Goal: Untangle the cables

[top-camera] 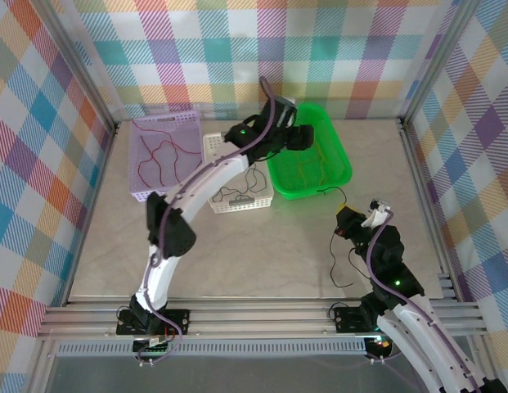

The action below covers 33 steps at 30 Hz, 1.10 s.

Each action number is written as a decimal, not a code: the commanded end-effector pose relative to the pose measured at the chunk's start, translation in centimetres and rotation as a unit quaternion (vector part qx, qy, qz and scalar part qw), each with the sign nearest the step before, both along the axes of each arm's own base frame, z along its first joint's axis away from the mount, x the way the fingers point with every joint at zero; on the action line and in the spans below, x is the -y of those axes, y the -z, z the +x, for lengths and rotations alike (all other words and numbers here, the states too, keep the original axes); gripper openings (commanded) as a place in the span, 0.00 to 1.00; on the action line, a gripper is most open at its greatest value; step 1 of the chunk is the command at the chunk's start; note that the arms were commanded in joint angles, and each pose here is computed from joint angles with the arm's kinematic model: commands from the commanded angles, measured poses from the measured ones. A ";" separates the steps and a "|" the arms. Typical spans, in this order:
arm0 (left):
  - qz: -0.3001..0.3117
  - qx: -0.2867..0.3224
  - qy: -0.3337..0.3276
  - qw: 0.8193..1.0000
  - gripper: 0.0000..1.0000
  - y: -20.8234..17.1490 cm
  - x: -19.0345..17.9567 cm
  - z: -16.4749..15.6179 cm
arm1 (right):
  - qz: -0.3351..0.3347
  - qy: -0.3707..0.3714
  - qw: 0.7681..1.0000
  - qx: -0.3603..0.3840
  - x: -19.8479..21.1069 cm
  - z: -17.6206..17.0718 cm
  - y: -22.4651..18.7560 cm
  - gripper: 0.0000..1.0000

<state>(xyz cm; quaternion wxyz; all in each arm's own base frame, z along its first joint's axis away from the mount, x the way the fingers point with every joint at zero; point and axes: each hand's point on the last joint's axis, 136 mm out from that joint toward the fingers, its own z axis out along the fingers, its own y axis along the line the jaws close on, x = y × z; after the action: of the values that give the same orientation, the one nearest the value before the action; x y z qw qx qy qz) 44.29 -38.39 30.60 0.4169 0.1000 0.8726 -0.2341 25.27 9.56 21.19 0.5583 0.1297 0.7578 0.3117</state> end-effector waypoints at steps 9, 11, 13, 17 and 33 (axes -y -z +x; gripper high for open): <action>-0.008 0.068 -0.021 0.997 0.91 -5.8 -10.2 -8.5 | 0.038 -0.130 0.984 0.119 -5.4 1.3 -13.5 0.00; 0.001 0.076 -0.034 0.996 0.91 -5.5 -12.6 -10.3 | 0.050 -0.155 0.978 0.128 -6.7 2.3 -15.5 0.00; 0.016 0.084 -0.049 0.995 0.91 -5.2 -14.8 -11.6 | 0.058 -0.176 0.973 0.134 -8.0 3.4 -17.1 0.00; 0.044 0.092 -0.081 0.991 0.94 -4.0 -19.1 -14.1 | 0.065 -0.225 0.962 0.138 -11.1 6.1 -19.9 0.00; 0.131 0.133 -0.212 0.959 1.00 -0.2 -31.2 -20.0 | 0.037 -0.311 0.943 0.113 -23.5 15.1 -19.6 0.00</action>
<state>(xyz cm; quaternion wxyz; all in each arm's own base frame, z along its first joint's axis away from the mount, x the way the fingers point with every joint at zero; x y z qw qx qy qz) 24.71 -9.81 31.56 0.5472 0.0125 0.8342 -0.0673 39.40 31.49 41.07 0.5082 -0.1090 0.6877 0.5069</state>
